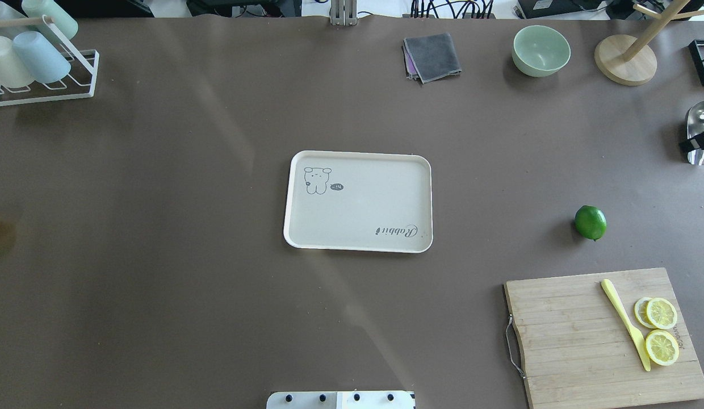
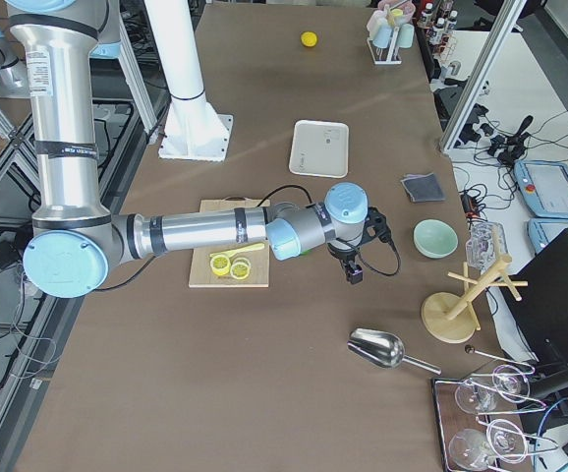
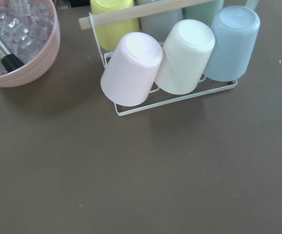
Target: Place all lemons on tray
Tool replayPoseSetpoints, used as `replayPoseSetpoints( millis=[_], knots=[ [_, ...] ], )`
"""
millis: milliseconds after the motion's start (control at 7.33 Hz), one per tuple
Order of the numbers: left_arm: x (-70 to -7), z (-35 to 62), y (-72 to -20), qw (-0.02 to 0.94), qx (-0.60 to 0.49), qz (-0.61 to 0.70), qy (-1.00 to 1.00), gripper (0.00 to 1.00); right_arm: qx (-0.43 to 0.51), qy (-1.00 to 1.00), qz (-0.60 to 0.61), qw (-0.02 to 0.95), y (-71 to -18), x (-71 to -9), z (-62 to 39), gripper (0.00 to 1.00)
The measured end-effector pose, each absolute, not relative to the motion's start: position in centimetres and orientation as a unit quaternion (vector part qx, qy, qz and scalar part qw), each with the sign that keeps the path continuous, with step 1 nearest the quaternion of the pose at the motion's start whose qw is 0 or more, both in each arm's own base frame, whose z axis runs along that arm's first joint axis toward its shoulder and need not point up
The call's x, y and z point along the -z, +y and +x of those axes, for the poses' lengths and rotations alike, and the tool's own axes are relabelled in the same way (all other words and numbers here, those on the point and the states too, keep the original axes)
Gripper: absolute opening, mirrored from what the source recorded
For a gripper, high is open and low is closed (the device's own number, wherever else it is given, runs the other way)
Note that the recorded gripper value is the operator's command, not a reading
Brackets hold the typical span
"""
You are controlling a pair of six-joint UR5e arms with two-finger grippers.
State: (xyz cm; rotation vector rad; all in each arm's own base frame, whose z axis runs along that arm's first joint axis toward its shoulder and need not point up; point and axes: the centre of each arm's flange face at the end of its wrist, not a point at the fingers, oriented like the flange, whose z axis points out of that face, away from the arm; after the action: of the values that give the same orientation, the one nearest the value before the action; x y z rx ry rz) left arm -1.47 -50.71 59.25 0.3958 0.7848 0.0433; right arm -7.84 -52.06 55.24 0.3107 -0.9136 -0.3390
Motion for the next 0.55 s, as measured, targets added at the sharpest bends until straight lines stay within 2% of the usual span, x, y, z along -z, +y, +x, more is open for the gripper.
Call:
replayPoseSetpoints(
  millis=[545],
  knots=[
    [-58.6,1.8,-50.3,0.888,-0.065,0.192,0.413,0.98,0.161,-0.470,0.146,0.855,-50.8,-52.6,-15.5,1.00]
  ],
)
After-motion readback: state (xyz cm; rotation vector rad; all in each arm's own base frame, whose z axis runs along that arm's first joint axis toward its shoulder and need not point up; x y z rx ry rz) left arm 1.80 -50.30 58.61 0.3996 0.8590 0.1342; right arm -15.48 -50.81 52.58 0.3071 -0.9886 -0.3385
